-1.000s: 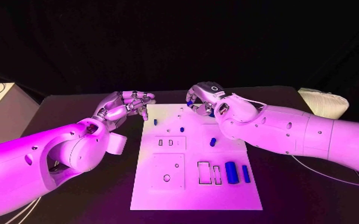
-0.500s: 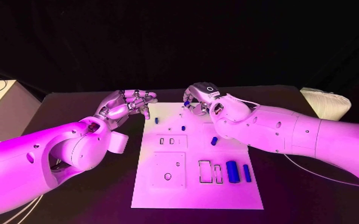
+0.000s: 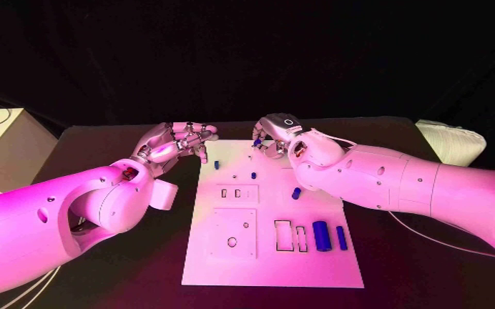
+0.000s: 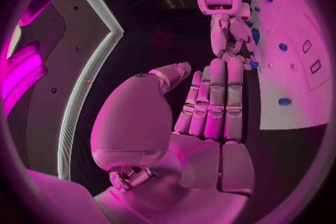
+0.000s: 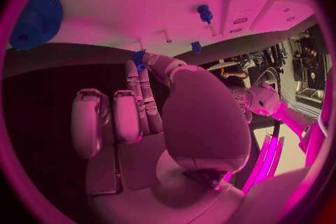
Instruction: Assemble the parts on the task board
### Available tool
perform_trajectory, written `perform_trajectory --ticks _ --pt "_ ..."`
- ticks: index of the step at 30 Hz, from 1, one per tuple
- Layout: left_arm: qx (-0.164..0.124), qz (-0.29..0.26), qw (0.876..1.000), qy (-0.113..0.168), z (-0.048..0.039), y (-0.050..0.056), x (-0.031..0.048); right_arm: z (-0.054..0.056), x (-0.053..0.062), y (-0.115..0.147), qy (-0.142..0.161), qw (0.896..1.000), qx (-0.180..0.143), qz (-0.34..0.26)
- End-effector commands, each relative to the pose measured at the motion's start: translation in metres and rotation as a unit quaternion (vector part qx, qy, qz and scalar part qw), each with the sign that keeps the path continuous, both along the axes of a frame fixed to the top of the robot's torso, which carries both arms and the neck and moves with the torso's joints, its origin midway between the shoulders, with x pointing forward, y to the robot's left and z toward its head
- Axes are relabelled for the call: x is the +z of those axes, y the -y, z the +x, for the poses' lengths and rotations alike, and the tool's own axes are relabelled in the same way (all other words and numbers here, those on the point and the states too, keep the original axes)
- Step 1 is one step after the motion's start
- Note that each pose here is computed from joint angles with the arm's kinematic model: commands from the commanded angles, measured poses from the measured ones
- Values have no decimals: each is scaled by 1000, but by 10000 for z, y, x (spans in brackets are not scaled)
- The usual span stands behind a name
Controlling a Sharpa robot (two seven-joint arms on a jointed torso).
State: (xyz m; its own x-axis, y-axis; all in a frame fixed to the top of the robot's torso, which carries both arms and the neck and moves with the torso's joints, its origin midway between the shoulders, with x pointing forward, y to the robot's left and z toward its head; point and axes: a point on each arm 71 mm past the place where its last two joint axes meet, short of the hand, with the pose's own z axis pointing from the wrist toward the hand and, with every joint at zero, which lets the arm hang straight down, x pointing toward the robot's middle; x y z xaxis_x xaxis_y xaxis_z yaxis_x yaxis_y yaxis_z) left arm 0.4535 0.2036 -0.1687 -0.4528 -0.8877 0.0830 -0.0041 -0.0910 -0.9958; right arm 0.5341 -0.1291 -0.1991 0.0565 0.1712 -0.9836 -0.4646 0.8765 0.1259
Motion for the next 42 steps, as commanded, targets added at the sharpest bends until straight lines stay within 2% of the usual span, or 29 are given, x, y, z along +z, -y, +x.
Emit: perform_trajectory --ticks 1,24,42 --pt "-10 -6 1000 1 -9 24 20 -2 -16 -28 -7 1000 9 -6" --pt "-12 -6 1000 1 -18 26 37 33 -122 -49 -18 1000 5 -7" --pt "-11 -5 1000 1 -12 25 36 31 -126 -78 -19 1000 10 -4"
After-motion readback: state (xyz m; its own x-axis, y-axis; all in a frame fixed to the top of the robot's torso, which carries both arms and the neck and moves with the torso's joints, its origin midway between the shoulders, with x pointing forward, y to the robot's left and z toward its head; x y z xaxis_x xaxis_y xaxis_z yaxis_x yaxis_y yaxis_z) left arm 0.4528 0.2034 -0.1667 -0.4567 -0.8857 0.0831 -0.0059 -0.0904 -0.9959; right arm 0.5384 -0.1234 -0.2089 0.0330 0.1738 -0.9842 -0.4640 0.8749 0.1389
